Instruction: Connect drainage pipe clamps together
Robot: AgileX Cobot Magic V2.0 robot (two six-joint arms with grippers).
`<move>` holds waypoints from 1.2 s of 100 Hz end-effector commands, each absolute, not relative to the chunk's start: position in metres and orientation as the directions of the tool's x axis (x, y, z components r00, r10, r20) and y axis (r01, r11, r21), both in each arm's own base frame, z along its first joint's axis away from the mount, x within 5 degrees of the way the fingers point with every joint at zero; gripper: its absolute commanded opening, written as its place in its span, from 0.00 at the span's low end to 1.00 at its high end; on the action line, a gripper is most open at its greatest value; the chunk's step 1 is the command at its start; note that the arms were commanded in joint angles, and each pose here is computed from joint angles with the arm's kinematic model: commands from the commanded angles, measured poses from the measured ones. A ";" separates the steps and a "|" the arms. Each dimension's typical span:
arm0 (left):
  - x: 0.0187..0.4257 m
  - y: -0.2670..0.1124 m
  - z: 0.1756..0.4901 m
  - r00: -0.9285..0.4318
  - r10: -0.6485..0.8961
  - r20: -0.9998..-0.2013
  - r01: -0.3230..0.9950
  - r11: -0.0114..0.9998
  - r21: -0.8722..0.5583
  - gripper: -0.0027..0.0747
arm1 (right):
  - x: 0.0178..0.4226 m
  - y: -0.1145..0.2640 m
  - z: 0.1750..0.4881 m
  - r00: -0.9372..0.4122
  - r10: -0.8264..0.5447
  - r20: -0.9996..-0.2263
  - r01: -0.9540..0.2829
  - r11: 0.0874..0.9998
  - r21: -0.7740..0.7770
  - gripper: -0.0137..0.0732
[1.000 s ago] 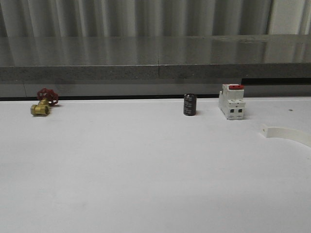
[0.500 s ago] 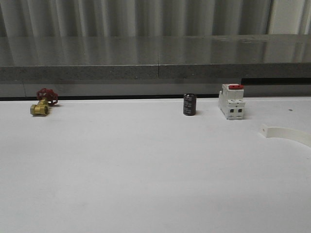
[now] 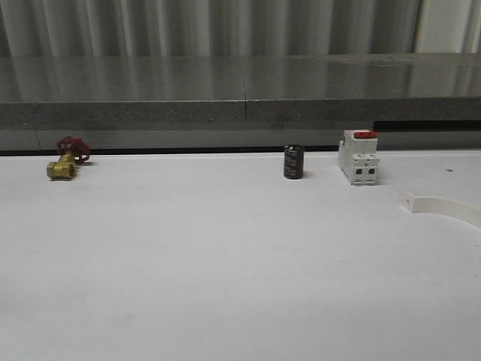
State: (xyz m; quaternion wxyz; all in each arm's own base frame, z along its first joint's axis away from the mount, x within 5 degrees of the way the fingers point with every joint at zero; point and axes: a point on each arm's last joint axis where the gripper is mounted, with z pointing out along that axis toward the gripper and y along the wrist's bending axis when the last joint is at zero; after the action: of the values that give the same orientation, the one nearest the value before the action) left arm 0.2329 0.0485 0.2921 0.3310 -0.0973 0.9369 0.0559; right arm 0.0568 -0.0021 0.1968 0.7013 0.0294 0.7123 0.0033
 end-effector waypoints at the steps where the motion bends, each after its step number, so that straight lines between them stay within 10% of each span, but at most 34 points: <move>1: 0.259 0.059 0.301 -0.747 -0.210 -0.631 -0.266 0.964 -0.006 0.64 | 0.054 -0.002 0.210 0.096 0.033 -0.995 0.039 0.999 0.037 0.08; 52: 0.388 0.097 0.207 -0.932 -0.270 -0.244 -0.288 0.957 0.042 0.64 | 0.054 -0.002 0.210 0.096 0.033 -0.995 0.039 0.999 0.037 0.08; 81: 0.413 0.102 0.189 -0.919 -0.291 -0.267 -0.311 0.950 0.033 0.63 | 0.054 -0.002 0.210 0.096 0.033 -0.995 0.039 0.999 0.037 0.08; 99: 0.412 0.102 0.178 -0.928 -0.303 -0.215 -0.317 0.948 0.037 0.38 | 0.054 -0.002 0.210 0.096 0.033 -0.995 0.039 0.999 0.037 0.08; 120: 0.414 0.098 0.206 -0.900 -0.283 -0.332 -0.308 0.951 0.024 0.04 | 0.054 -0.002 0.210 0.096 0.033 -0.995 0.039 0.999 0.037 0.08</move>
State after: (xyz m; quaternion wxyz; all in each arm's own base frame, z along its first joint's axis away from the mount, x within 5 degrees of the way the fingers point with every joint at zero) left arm 0.4107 0.1005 0.1552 0.0825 -0.1495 0.9847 0.0340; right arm 0.0568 -0.0021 0.1968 0.7013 0.0294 0.7123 0.0033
